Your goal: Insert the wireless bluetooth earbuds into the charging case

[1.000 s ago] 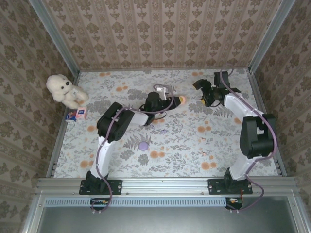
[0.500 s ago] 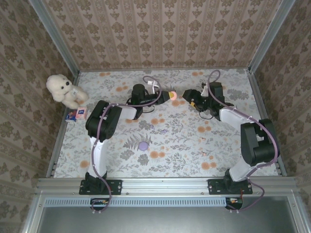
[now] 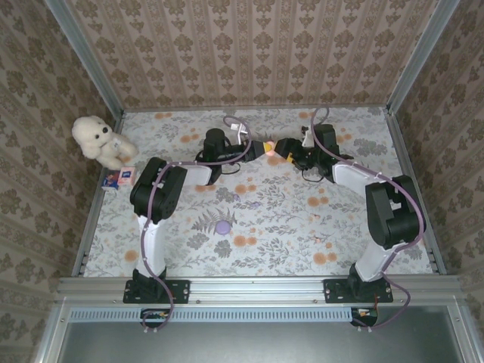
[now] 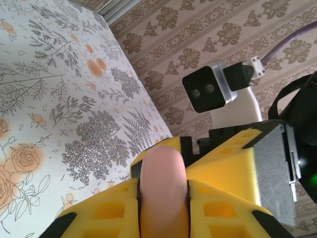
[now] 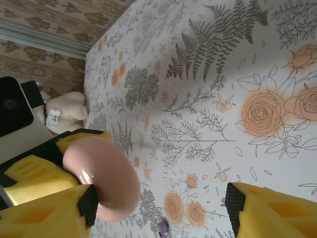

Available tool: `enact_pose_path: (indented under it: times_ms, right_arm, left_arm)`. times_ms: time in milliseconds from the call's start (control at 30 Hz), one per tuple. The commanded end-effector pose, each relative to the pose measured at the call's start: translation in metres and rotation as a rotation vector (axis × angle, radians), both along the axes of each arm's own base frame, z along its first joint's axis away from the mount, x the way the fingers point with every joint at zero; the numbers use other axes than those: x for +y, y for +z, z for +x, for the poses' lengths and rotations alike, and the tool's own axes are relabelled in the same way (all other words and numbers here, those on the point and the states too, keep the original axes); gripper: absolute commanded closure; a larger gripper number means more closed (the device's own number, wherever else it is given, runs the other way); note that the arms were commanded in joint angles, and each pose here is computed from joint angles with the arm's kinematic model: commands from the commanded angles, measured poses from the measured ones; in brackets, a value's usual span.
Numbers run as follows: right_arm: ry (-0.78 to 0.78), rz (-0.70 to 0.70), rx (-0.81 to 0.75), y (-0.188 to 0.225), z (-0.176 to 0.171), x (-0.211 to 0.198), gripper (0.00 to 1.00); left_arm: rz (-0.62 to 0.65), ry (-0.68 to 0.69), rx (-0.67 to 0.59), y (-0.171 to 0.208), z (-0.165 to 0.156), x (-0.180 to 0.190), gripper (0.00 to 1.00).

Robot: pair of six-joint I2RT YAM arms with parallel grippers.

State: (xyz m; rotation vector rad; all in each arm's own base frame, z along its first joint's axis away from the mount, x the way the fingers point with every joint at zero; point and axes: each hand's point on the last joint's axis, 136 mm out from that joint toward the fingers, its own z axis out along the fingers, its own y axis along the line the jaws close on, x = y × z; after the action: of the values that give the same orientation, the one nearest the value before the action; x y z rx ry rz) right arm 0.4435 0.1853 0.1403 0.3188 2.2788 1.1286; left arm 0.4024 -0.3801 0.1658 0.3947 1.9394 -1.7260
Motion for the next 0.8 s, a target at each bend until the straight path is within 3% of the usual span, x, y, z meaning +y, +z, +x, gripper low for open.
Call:
enact_pose_path:
  times_ms: [0, 367, 767]
  right_arm:
    - [0.010, -0.027, 0.011, -0.005, 0.004, 0.001, 0.30]
    - [-0.061, -0.033, 0.094, -0.034, 0.005, -0.022, 0.35]
    - [-0.025, 0.011, 0.004, 0.013, -0.018, -0.024, 0.34]
  left_arm:
    - [-0.022, -0.035, -0.065, 0.027, -0.012, 0.000, 1.00]
    - [-0.041, -0.060, -0.095, 0.044, -0.021, -0.003, 1.00]
    - [-0.036, -0.061, -0.081, 0.036, -0.020, -0.004, 1.00]
